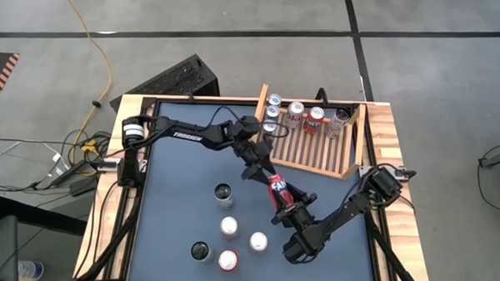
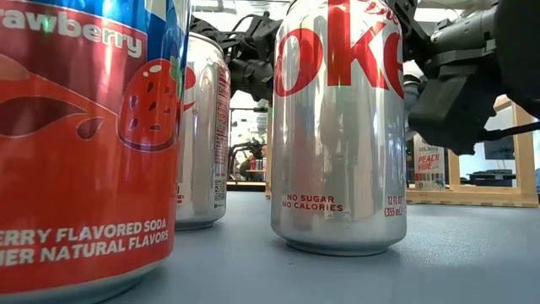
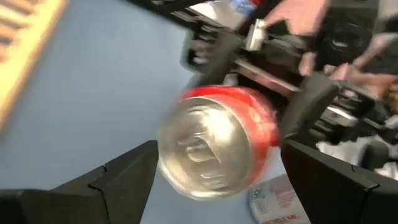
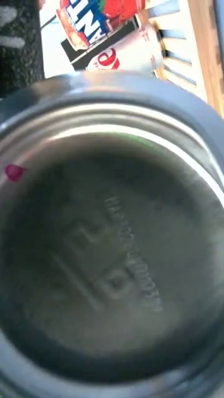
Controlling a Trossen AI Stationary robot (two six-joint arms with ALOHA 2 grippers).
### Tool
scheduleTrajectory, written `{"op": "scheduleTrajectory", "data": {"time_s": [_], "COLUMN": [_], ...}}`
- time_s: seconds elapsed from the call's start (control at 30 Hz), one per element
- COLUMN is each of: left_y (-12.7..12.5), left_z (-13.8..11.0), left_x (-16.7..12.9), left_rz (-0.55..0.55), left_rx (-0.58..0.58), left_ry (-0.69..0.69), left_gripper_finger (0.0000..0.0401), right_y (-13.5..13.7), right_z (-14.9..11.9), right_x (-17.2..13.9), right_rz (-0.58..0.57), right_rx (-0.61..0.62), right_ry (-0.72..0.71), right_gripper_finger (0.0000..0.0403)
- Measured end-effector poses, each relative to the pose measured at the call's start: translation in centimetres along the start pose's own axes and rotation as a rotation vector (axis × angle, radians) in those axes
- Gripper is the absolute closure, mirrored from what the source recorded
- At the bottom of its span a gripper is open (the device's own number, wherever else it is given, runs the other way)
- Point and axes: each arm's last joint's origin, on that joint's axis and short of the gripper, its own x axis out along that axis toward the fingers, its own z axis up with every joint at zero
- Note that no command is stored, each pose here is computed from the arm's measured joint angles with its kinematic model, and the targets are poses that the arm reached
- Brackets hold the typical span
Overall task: Place canned beverage on shelf
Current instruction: Put the top red soda can aligned with the other red soda can on the shelf
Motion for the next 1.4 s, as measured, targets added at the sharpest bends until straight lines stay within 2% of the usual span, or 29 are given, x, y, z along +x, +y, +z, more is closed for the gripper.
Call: {"op": "scheduleTrajectory", "data": {"time_s": [0.13,0.4,0.57,0.63,0.7,0.83,1.0,1.1,1.17,1.2,1.3,1.4], "left_y": [0.5,0.3,0.3,0.3,0.1,-1.9,-7.2,-10.6,-12.5,-13.3,-16.0,-18.5], "left_z": [0.2,0.1,0.0,-0.2,-0.3,-0.8,-0.6,-0.5,-0.3,-0.2,-0.2,-0.6], "left_x": [-0.4,-0.2,-0.3,-0.4,-0.8,-1.6,-2.4,-3.1,-3.3,-3.5,-4.1,-5.6], "left_rz": [0.019,0.033,0.001,0.032,0.107,0.266,0.449,0.538,0.564,0.553,0.531,0.621], "left_rx": [-0.019,0.012,-0.009,-0.037,-0.065,-0.024,0.076,0.154,0.184,0.186,0.168,0.220], "left_ry": [-0.014,-0.017,0.005,0.022,0.039,0.146,0.221,0.228,0.200,0.184,0.153,0.161], "left_gripper_finger": [0.0069,0.0069,0.0069,0.0069,0.0069,0.0069,0.0069,0.0069,0.0069,0.0069,0.0069,0.0069], "right_y": [-0.1,-0.1,-0.1,-0.6,-1.6,-4.2,-6.4,-6.6,-6.6,-6.6,-6.3,-5.8], "right_z": [-0.1,-0.1,-0.3,-0.5,-0.8,-1.8,-2.8,-2.9,-2.8,-2.8,-3.0,-3.6], "right_x": [-0.6,-0.4,-0.4,-0.9,-1.6,-3.2,-4.7,-5.3,-5.7,-5.8,-6.3,-6.7], "right_rz": [-0.037,-0.019,-0.013,-0.023,-0.039,-0.066,-0.086,-0.097,-0.100,-0.099,-0.090,-0.062], "right_rx": [0.002,0.016,0.088,0.192,0.360,0.639,0.798,0.809,0.840,0.895,1.204,1.549], "right_ry": [0.011,0.004,-0.004,-0.013,-0.027,-0.061,-0.094,-0.108,-0.116,-0.122,-0.155,-0.189], "right_gripper_finger": [0.0138,0.0138,0.0138,0.0138,0.0138,0.0137,0.0137,0.0137,0.0137,0.0137,0.0144,0.0166]}}
